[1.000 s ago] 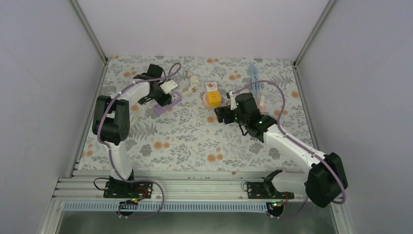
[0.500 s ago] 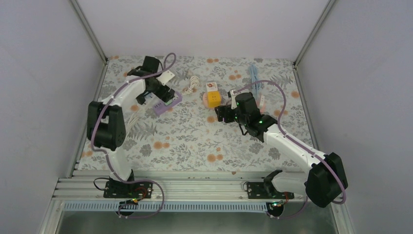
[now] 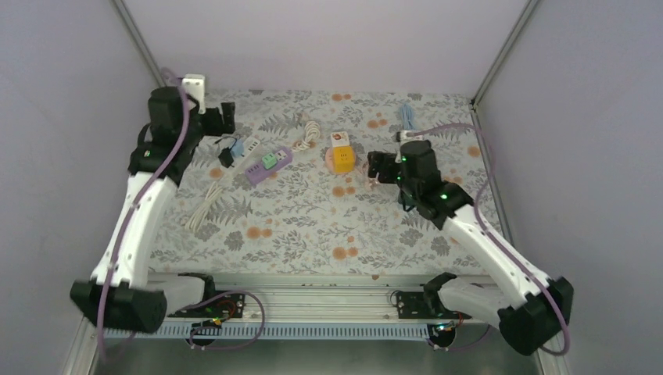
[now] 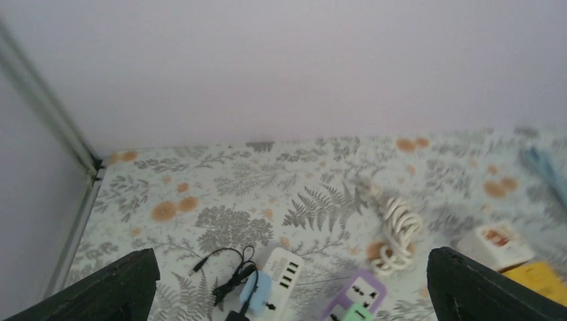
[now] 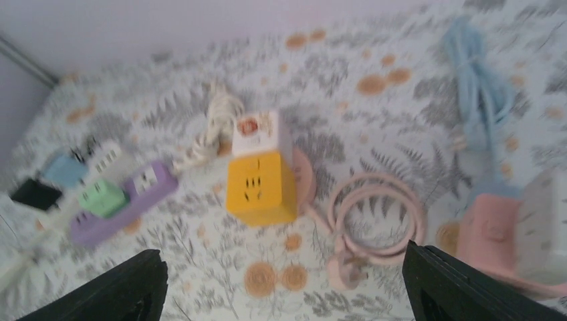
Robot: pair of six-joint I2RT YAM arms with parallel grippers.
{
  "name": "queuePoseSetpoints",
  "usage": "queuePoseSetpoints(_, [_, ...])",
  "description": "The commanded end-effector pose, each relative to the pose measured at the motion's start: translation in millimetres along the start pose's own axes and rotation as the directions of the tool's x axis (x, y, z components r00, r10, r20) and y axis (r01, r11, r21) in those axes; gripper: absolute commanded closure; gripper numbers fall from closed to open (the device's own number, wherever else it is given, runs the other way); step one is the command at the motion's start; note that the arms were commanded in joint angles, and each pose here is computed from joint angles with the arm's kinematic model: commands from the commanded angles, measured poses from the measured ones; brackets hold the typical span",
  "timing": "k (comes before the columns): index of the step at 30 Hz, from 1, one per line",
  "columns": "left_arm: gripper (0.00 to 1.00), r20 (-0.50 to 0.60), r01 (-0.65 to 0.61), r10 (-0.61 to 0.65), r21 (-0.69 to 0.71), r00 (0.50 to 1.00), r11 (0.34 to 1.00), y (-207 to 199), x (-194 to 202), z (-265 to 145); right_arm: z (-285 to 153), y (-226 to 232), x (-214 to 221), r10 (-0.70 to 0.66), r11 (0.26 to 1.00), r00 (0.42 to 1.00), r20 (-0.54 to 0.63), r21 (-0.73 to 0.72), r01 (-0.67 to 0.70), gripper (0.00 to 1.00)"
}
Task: Insert the plug
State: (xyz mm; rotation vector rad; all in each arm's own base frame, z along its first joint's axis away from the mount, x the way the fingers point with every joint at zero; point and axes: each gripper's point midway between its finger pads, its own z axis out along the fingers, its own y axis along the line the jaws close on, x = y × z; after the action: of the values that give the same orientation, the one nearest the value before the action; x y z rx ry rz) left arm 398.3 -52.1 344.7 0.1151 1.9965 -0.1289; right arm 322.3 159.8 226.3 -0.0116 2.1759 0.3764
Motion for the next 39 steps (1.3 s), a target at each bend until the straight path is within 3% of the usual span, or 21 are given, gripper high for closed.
queuePoseSetpoints(1, [0.00, 0.127, 0.248, -0.242, -0.037, 0.962, 0.968, 9.8, -9.1, -56.4, -61.4, -16.0, -55.3, 0.082, 0.994, 0.975, 0.207, 0.048, -0.094, 0.05])
queuePoseSetpoints(5, [0.00, 0.141, 0.266, -0.270, 0.052, 0.952, 0.963, -5.1, 5.5, -97.1, -129.3, -37.7, -83.2, 0.104, 0.987, 0.913, 0.395, 0.073, -0.143, 0.03])
queuePoseSetpoints(8, [0.00, 0.185, 0.268, -0.266, 0.014, 0.946, 0.963, 3.0, 25.2, -120.2, -177.1, -60.6, -93.5, 0.136, 0.972, 0.843, 0.520, 0.097, -0.216, 0.03])
queuePoseSetpoints(14, [0.00, 0.361, 0.289, -0.283, 0.037, 0.889, 0.956, 7.8, 37.4, -176.5, -226.1, -95.0, -84.7, 0.204, 0.931, 0.759, 0.619, 0.118, -0.346, 0.03])
queuePoseSetpoints(26, [0.00, 0.562, 0.299, -0.237, -0.018, 0.792, 0.954, 25.4, 30.5, -243.0, -232.4, -95.0, -71.4, 0.222, 0.942, 0.752, 0.620, 0.063, -0.330, 0.01])
queuePoseSetpoints(39, [0.00, 0.574, 0.279, -0.224, -0.009, 0.788, 0.960, 22.7, 26.4, -246.2, -210.9, -87.4, -57.4, 0.237, 0.952, 0.770, 0.593, 0.016, -0.306, 0.01])
